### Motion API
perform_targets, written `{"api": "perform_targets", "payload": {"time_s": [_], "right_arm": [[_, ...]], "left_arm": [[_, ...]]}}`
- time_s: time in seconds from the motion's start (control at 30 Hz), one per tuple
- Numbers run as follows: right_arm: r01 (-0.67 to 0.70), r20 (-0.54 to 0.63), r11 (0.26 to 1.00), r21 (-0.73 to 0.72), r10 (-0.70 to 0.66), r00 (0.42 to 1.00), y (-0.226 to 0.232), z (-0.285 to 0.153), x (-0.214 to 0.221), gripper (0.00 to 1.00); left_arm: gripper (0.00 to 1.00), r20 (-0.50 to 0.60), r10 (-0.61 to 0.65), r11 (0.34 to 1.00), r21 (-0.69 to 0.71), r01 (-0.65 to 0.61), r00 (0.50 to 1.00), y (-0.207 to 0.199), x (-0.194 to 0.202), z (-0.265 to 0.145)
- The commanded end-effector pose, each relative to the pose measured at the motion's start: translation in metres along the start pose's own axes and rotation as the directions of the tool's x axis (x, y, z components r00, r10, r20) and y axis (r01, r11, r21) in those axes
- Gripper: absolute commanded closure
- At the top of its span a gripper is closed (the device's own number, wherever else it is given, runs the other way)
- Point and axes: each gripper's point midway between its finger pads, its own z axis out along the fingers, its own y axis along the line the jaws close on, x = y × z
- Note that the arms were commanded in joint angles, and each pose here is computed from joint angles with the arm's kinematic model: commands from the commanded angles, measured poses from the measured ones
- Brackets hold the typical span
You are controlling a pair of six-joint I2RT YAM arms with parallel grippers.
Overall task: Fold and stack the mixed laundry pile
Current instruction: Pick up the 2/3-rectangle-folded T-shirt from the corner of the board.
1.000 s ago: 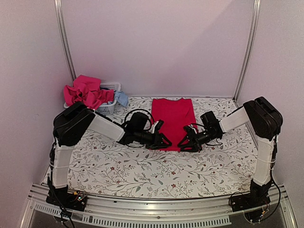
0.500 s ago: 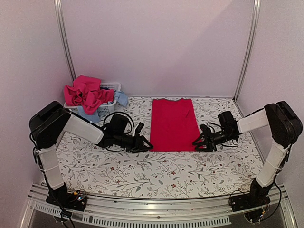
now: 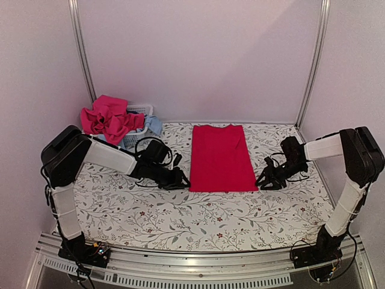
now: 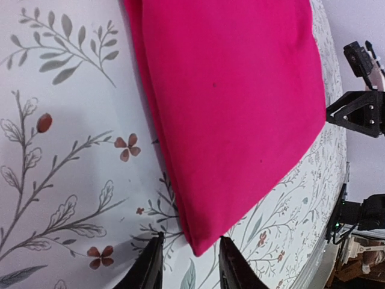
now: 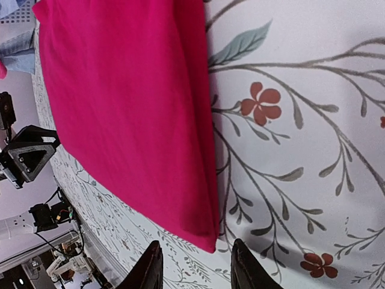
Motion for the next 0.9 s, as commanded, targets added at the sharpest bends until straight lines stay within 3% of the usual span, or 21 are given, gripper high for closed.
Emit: {"api": "perform_targets", "payload": {"time_s": [0.0,0.3,0.43,0.5,0.57,0.7,0.87], "right_arm": [[0.021,-0.069,0.996,0.089,-0.015,0.998,-0.020,0.017,0.010,0.63],[0.038,-0.098,0.994,0.101,-0.028,0.995,-0.022,0.029,0.018,0.76],[0.045,-0.094,0.994,0.100,-0.036,0.995,-0.020,0.026,0.018,0.89],[0.047,-0.092,0.994,0.096,-0.038,0.995,-0.019,0.026,0.019,0.99],[0.049,-0.090,0.995,0.087,-0.041,0.995,-0.017,0.024,0.020,1.00],[0.049,-0.103,0.997,0.063,-0.043,0.994,-0.009,0.017,0.034,1.00],[0.025,-0.149,1.000,-0.017,-0.027,0.988,0.012,0.004,0.076,1.00]], "left_arm": [[0.69,-0.106,0.044,0.994,-0.091,-0.054,0.993,0.010,0.024,0.020],[0.77,-0.130,0.048,0.986,-0.150,-0.068,0.990,0.011,0.033,0.027],[0.83,-0.122,0.048,0.984,-0.163,-0.068,0.991,0.012,0.034,0.021],[0.91,-0.112,0.052,0.983,-0.167,-0.071,0.992,0.012,0.032,0.018],[1.00,-0.106,0.058,0.984,-0.160,-0.074,0.993,0.010,0.031,0.017],[1.00,-0.119,0.135,0.986,-0.085,-0.146,0.984,-0.014,0.042,0.011],[1.00,-0.176,0.165,0.986,-0.010,-0.169,0.970,-0.039,0.083,-0.007]]}}
